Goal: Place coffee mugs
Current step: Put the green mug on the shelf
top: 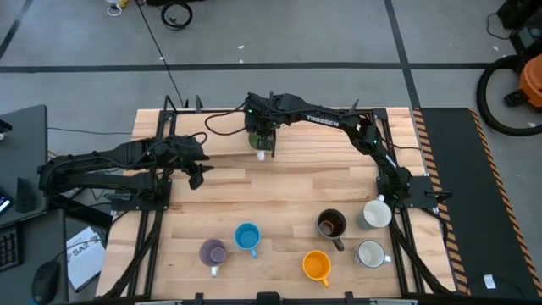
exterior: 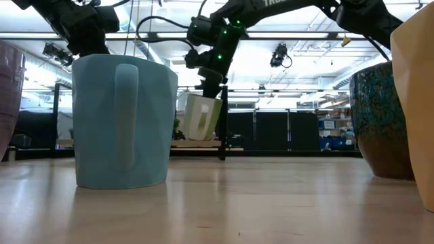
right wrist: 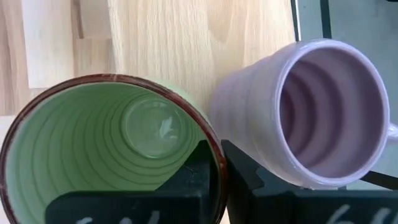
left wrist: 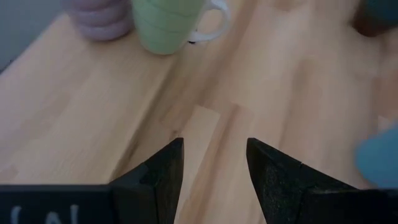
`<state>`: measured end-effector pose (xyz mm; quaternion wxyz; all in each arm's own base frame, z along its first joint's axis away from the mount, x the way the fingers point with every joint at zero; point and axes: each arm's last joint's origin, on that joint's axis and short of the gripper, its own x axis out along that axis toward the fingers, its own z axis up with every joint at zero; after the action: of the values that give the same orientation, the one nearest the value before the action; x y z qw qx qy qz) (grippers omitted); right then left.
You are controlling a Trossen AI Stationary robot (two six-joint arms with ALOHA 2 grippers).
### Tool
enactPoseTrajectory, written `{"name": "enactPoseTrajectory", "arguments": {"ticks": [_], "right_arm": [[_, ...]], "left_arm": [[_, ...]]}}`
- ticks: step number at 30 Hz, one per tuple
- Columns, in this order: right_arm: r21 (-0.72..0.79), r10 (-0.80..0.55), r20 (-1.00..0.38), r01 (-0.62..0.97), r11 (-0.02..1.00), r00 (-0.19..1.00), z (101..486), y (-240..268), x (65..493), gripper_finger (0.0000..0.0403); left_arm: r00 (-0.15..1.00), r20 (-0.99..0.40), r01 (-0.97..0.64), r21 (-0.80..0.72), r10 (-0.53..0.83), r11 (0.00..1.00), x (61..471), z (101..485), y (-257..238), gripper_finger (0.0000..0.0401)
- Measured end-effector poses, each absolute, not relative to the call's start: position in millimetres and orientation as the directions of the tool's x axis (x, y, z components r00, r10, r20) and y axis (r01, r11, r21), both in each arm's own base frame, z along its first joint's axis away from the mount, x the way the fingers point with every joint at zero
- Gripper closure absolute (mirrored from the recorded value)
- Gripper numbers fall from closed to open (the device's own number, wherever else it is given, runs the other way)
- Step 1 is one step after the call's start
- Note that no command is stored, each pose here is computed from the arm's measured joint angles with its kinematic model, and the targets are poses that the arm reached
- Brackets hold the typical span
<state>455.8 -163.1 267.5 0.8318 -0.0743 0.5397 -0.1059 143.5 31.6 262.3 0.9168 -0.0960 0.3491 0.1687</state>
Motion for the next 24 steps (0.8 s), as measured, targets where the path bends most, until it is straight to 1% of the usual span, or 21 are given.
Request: {"name": "enactPoseTrajectory", "arguments": {"ticks": [3, 5, 9, 13, 17, 20, 24], "right_arm": [[-0.233, -0.257, -0.882, 0.107, 0.966, 0.396, 267, -163, 456, 0.0371], [-0.228, -0.255, -0.882, 0.113, 0.967, 0.396, 267, -163, 456, 0.0372], [-0.187, -0.224, -0.885, 0.128, 0.974, 0.409, 267, -163, 456, 0.0377], [-0.122, -0.174, -0.889, 0.148, 0.981, 0.424, 266, -164, 456, 0.0373], [-0.123, -0.175, -0.889, 0.149, 0.981, 0.422, 267, -164, 455, 0.0373], [-0.122, -0.175, -0.891, 0.151, 0.981, 0.419, 267, -165, 454, 0.0373], [-0.118, -0.174, -0.892, 0.157, 0.980, 0.416, 267, -168, 453, 0.0373]], "left_arm": [[0.728, -0.665, -0.253, -0.032, 0.169, 0.967, 145, 263, 29, 0.0220], [0.752, -0.639, -0.214, -0.001, 0.164, 0.977, 148, 263, 28, 0.0220], [0.793, -0.585, -0.115, 0.137, 0.174, 0.984, 156, 261, 26, 0.0220], [0.787, -0.582, -0.113, 0.191, 0.205, 0.975, 168, 247, 26, 0.0220], [0.765, -0.612, -0.095, 0.200, 0.200, 0.975, 178, 236, 22, 0.0220], [0.770, -0.583, -0.156, 0.226, 0.261, 0.962, 188, 235, 20, 0.0220], [0.781, -0.561, -0.169, 0.230, 0.272, 0.959, 204, 229, 16, 0.0220]]}}
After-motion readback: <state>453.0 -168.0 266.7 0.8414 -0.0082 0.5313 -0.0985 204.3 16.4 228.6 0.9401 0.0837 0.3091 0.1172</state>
